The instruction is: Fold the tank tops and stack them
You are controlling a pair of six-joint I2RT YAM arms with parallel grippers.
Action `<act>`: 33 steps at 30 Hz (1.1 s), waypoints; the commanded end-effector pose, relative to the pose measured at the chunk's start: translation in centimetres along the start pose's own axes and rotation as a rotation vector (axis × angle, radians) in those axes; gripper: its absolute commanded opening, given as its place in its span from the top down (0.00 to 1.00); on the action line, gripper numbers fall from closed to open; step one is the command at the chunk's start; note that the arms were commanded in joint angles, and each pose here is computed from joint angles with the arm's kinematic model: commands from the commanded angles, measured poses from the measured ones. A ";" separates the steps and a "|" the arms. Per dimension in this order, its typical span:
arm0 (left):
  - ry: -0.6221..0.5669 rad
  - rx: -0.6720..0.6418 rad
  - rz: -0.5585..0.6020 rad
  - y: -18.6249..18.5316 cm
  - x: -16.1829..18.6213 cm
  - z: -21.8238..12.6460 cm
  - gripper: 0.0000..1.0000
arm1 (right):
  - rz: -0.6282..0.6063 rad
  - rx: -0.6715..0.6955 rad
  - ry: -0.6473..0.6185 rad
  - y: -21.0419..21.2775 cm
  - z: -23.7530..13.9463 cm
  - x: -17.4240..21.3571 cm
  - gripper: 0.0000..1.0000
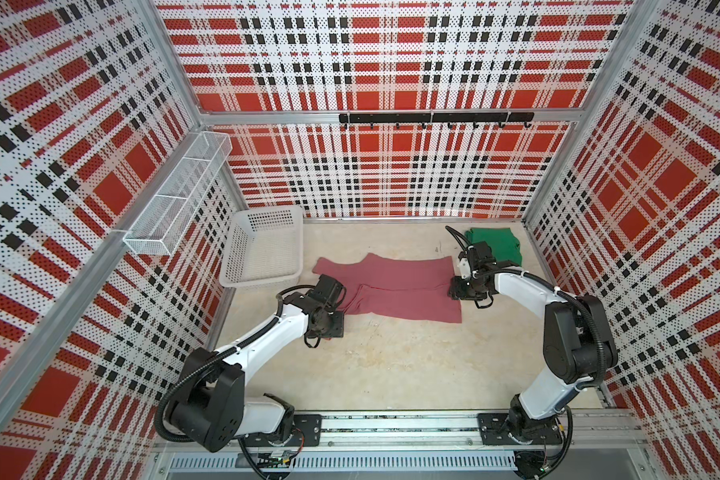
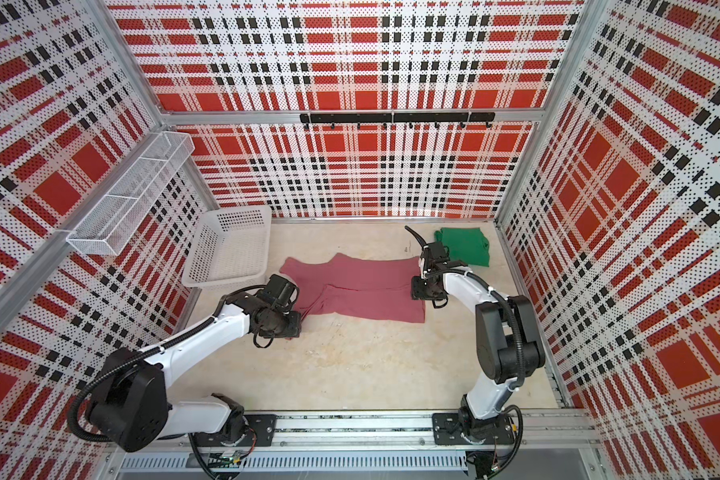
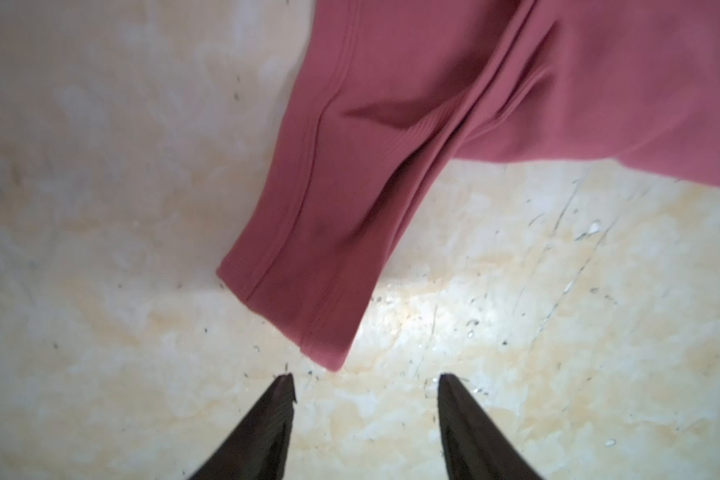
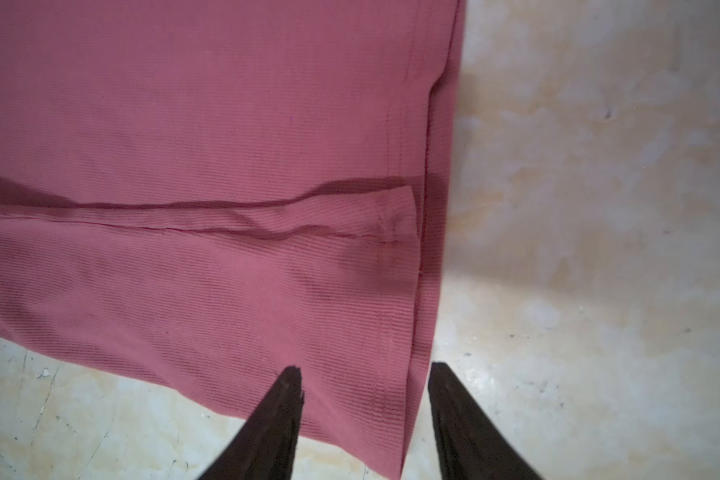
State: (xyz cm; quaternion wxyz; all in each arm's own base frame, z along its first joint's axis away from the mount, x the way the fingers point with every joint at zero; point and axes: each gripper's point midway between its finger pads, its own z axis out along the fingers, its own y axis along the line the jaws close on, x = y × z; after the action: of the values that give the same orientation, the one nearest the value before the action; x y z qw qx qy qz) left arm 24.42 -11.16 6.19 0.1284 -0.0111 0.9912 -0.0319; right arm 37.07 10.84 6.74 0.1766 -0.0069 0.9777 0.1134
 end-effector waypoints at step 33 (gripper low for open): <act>0.030 -0.301 0.016 4.3 -5.9 3.2 0.90 | -0.001 -0.062 -0.089 1.3 -1.6 -0.9 0.46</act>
State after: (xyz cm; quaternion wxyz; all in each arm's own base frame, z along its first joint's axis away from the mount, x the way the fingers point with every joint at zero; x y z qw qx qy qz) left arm 29.64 -7.91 3.48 0.1025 -0.0236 0.9890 0.1043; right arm 36.81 11.36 7.99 0.2020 0.0028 0.9697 0.1374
